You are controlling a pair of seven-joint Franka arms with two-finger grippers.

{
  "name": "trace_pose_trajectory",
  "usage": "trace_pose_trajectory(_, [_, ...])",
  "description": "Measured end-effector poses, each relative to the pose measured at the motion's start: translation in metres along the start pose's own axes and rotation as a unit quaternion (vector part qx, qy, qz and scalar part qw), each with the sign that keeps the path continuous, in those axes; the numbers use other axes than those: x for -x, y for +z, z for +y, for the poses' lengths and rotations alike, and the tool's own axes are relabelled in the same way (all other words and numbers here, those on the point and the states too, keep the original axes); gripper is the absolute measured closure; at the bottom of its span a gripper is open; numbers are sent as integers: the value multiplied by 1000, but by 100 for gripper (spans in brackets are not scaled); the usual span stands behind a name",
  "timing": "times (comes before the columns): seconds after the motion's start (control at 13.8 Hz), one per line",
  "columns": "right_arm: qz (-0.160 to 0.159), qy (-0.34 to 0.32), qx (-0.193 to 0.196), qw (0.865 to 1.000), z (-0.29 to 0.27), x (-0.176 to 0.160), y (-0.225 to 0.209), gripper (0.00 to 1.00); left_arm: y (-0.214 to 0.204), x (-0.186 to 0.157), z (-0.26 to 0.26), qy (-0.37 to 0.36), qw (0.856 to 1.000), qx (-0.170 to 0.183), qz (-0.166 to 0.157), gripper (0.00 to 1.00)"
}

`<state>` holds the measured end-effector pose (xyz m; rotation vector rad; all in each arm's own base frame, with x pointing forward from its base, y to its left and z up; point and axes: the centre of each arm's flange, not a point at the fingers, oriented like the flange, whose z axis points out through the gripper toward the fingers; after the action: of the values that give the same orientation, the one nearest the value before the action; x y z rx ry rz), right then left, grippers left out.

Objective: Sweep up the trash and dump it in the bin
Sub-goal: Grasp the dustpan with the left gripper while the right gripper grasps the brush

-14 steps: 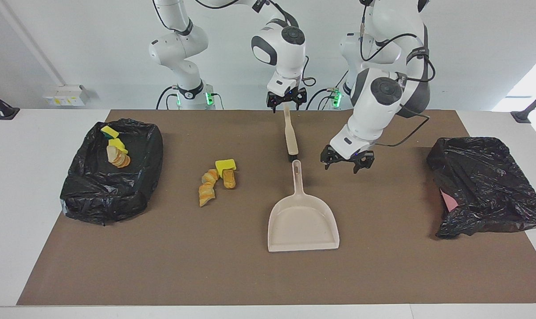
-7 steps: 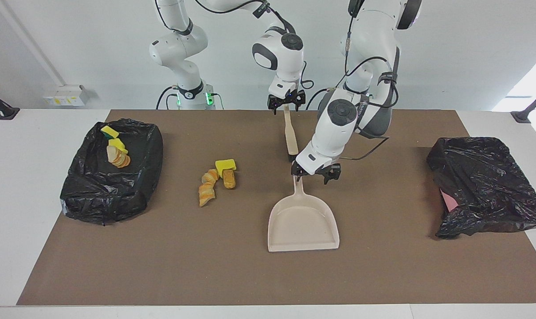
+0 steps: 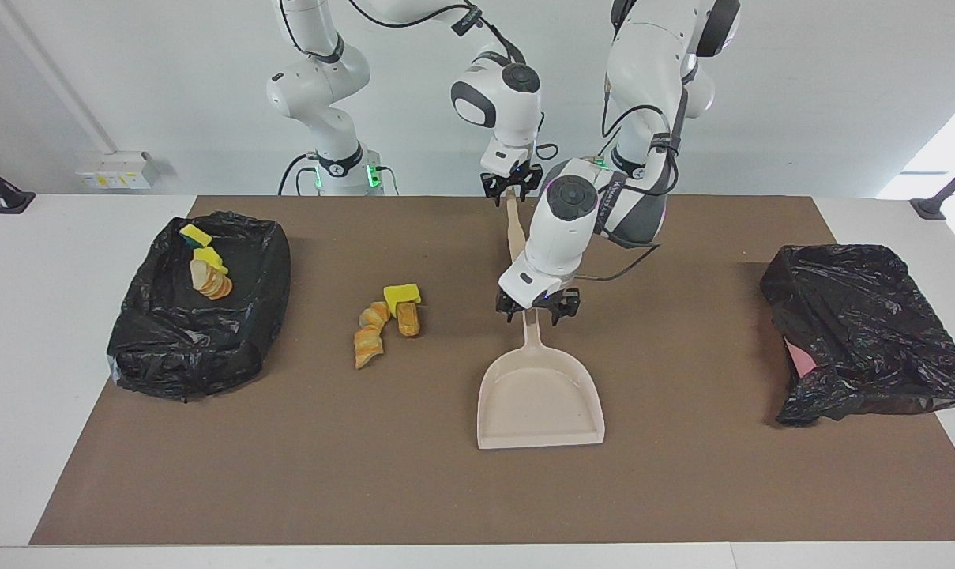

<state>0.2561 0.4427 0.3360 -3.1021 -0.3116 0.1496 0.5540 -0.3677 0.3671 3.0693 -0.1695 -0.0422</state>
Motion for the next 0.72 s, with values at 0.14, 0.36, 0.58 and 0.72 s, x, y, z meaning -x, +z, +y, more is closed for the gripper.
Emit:
trace_pose_trajectory(0.14, [0, 2, 0, 1000, 1, 0, 0, 70, 8, 1, -1, -1, 1000, -2, -3, 43])
trace_pose_trajectory(0.36, [0, 5, -1, 1000, 2, -3, 0, 73, 17, 2, -3, -2, 1000, -2, -2, 69])
trace_pose_trajectory(0.58, [-2, 21, 5, 1000, 17, -14, -12, 73, 13, -4, -11, -6, 1000, -3, 6, 69])
trace_pose_trajectory(0.72, [-8, 26, 19, 999, 43, -23, -39, 73, 7, -14, -25, 10, 1000, -9, 17, 69])
